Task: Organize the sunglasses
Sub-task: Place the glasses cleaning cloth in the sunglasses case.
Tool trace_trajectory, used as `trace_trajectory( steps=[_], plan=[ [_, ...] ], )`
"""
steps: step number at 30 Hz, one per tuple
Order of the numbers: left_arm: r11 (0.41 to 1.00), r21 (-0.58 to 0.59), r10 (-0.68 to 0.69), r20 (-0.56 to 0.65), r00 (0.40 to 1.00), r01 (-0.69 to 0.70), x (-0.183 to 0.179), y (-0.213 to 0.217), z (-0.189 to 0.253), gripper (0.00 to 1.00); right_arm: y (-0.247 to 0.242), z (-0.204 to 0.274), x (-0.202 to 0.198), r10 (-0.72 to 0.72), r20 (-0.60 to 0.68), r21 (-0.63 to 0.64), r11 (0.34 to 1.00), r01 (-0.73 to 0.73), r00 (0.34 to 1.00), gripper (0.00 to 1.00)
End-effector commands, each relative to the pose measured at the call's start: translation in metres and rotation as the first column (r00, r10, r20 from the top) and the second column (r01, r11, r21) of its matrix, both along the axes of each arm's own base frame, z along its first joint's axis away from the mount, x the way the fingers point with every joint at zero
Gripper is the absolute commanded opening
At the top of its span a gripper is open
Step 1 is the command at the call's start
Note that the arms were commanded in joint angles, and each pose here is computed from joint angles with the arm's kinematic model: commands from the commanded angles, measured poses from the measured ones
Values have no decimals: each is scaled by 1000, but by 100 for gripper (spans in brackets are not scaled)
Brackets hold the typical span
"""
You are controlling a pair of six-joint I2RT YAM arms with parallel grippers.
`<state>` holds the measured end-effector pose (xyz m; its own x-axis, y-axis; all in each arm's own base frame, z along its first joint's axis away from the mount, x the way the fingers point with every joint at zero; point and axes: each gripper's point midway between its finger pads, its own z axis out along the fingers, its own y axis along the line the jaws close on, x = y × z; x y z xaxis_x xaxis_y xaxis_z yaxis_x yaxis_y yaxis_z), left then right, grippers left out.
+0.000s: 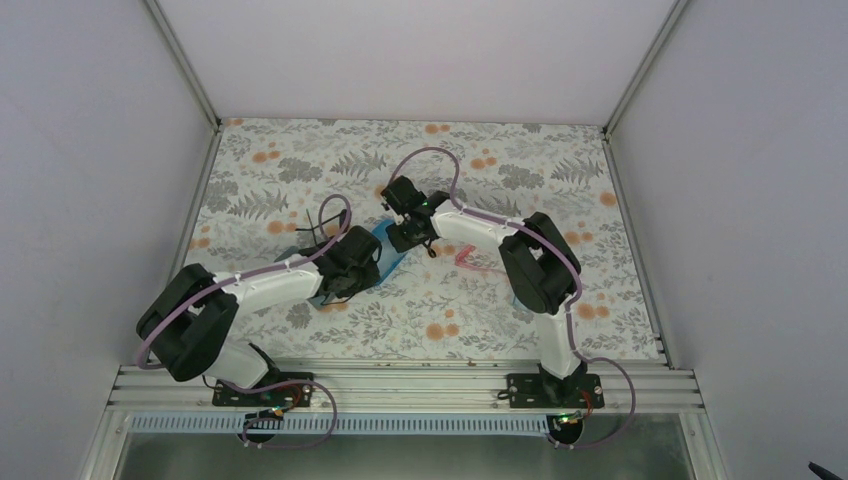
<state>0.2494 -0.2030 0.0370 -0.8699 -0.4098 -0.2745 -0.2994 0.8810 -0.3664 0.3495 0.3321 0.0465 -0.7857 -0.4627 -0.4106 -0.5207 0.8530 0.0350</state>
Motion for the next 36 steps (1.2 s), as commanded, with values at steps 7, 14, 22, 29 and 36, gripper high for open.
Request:
trace_trajectory(
  steps=[7, 14, 22, 29, 36],
  plan=[
    [999, -53, 9, 50, 999, -7, 2, -1, 28, 24, -19, 52, 16, -135, 73, 112, 986, 126, 988, 29],
    [998, -44, -45, 100, 994, 50, 9, -5, 37, 24, -33, 69, 8, -185, 66, 201, 965, 169, 980, 30],
    [989, 105, -114, 141, 983, 100, 30, -3, 23, 15, -26, 50, -10, -161, -25, 257, 953, 162, 987, 22],
    [984, 136, -125, 93, 988, 112, 30, -5, 5, 15, -40, 53, -8, -233, -4, 255, 940, 226, 972, 20],
    [982, 130, -149, 76, 986, 138, 30, -12, -4, 15, -64, 59, -4, -323, 11, 272, 911, 309, 946, 20]
  ],
)
